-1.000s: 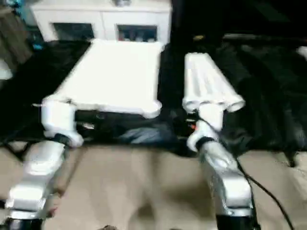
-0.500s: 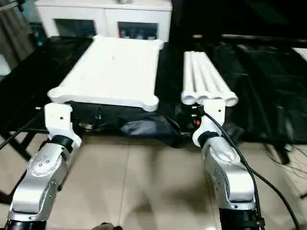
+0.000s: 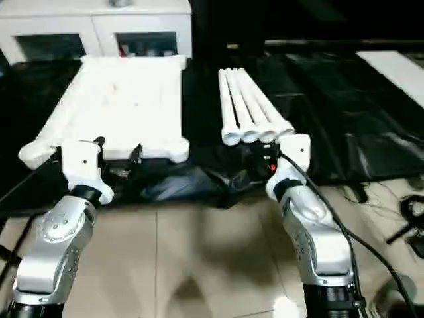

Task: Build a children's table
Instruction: Move to table

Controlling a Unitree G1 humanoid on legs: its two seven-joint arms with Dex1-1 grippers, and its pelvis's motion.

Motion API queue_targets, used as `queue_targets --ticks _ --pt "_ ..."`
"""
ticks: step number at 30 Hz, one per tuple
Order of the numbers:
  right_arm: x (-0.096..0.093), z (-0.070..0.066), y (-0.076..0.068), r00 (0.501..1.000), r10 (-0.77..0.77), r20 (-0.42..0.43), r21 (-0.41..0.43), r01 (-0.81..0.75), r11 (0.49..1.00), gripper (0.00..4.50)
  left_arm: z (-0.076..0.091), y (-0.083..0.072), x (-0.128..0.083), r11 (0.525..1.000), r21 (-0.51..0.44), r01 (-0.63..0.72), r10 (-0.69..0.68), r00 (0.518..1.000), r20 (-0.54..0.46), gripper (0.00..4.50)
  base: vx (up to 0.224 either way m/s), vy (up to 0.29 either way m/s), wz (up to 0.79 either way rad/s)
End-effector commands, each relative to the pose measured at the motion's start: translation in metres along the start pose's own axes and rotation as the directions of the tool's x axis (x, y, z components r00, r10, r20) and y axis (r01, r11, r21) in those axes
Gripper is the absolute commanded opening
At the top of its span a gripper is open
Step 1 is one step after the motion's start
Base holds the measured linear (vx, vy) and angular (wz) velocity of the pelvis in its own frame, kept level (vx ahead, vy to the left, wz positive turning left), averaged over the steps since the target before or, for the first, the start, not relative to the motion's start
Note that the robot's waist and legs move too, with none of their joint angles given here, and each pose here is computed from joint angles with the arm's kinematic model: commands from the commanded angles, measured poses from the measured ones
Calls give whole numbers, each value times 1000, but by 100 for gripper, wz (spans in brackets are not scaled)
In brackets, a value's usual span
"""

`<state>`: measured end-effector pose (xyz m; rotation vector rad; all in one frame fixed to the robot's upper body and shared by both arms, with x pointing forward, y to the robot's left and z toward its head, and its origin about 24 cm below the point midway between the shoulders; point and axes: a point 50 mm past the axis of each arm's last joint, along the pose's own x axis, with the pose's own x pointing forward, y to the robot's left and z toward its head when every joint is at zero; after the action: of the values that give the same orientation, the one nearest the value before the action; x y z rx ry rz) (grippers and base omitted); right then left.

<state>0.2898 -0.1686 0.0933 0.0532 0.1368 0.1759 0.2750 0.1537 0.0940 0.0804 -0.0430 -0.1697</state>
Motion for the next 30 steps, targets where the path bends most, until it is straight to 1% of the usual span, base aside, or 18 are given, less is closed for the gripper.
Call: queue_targets --ticks 1,5,12,16,17,20,21,25,26,30 --pt "2 0 2 1000 8 -5 -2 -8 1000 437 6 2 1 1000 9 -1 0 1000 14 435 150 -13 3" --pt "1 0 2 1000 6 -3 -2 -6 1000 437 6 2 1 1000 9 3 -3 1000 14 435 200 -23 3" --pt "1 -1 0 1000 -4 -7 -9 4 1000 437 6 0 2 1000 4 11 -11 1000 13 435 120 -88 -3" --pt "0 0 2 1000 17 -6 -55 -18 998 437 6 0 2 1000 0 10 -10 1000 11 435 125 -2 1" --pt "1 0 3 1000 22 -5 -52 -22 998 437 6 0 3 1000 1 10 -10 1000 10 435 128 109 0" --pt "1 2 6 999 52 0 -111 -51 992 437 6 -1 3 1000 0 10 -10 1000 11 435 158 122 14" --pt "1 2 10 997 78 -5 -108 -78 991 437 6 -1 3 1000 -1 12 -12 1000 10 435 144 59 34" --pt "1 1 11 996 85 -7 -86 -86 993 437 5 -2 3 1000 6 26 -26 1000 3 435 118 -1 44" --pt "0 -2 9 998 65 -10 -29 -65 997 437 4 -5 3 999 10 47 -47 999 -4 435 133 -30 39" --pt "0 -3 7 998 58 -14 -47 -58 997 437 2 -11 4 994 19 104 -104 994 -14 435 199 24 6"
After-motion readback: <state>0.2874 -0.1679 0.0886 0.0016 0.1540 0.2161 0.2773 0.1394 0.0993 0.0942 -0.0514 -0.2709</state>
